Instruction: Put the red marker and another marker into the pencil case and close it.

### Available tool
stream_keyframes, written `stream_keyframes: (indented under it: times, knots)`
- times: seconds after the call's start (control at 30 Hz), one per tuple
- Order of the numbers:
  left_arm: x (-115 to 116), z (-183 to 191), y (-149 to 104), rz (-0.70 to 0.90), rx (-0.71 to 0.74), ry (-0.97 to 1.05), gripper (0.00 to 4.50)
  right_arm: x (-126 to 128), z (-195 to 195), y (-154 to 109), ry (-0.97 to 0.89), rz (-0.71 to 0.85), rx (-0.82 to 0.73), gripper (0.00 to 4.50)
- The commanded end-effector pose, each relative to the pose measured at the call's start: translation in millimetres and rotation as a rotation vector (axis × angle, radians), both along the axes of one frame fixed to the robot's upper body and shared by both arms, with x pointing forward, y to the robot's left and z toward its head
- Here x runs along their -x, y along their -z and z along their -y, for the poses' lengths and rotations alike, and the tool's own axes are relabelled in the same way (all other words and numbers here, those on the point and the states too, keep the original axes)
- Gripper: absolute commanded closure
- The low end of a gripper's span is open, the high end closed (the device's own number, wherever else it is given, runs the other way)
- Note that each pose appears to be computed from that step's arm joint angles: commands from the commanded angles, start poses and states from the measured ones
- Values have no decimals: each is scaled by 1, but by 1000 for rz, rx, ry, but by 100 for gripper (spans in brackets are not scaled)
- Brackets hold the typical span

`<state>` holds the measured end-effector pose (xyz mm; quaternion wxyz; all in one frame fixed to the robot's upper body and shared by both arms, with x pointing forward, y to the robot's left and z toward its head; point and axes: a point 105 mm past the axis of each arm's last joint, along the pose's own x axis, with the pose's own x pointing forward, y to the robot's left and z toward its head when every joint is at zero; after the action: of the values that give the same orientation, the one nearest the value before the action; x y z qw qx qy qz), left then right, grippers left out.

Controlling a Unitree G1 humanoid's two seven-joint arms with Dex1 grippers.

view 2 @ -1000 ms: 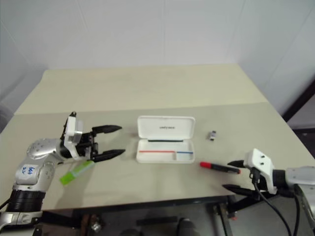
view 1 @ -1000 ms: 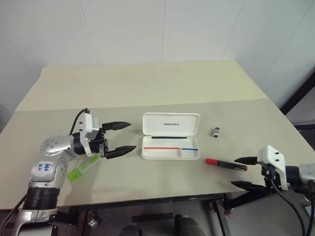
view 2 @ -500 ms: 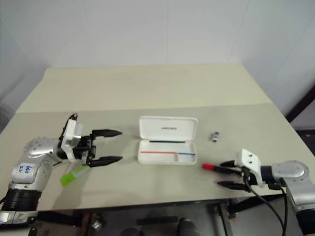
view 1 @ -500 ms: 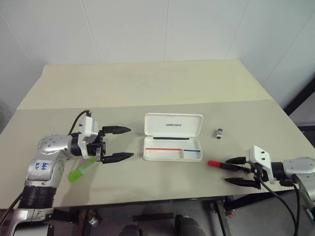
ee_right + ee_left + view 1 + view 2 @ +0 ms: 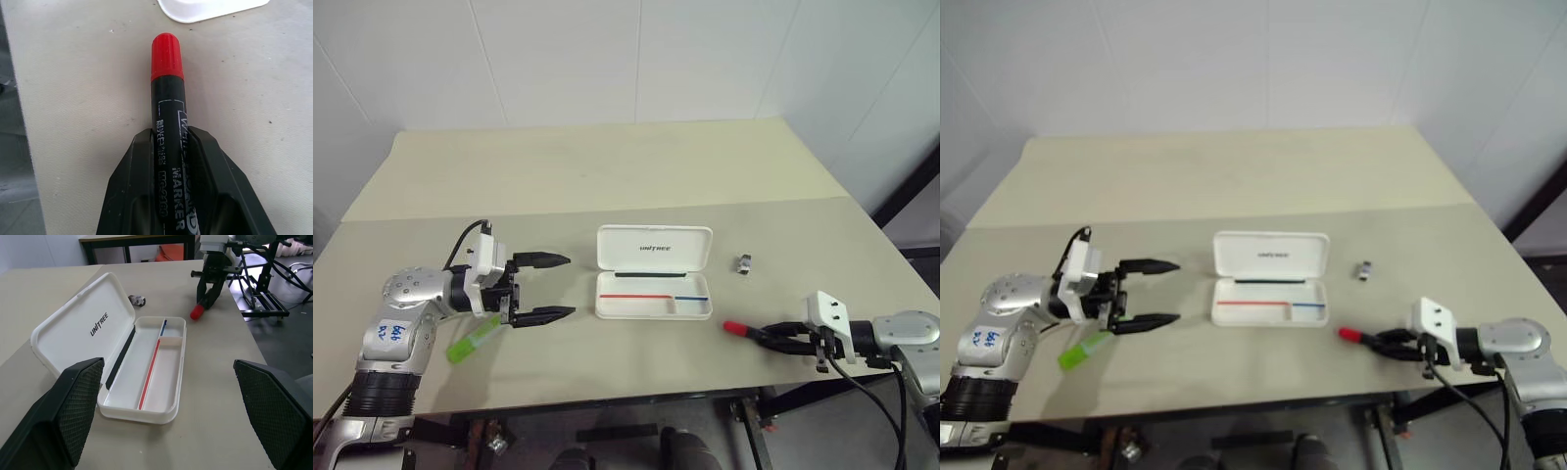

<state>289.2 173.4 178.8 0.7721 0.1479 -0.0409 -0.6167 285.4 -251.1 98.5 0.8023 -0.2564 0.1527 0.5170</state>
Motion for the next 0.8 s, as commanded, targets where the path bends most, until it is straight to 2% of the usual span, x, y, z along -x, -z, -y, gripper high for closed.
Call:
stream_keyframes:
  times: [0.03, 0.2, 0.33, 0.6, 0.8]
  knots:
    - [-4, -8, -12, 64, -31, -8, 0, -11, 2, -35, 0, 120, -5, 390]
    - [-10, -19, -12, 80, -35, -61, 0, -20, -24, -74, -85, 205, 9, 390]
    - [-10, -24, -10, 82, -40, -83, 0, -25, -51, -88, -158, 223, 0, 390]
    - [-10, -52, -5, 83, -50, -215, 0, -49, -115, -80, -323, 222, 1, 390]
    - [-4, -56, -4, 89, -42, -259, 0, -73, -140, -72, -357, 242, 17, 390]
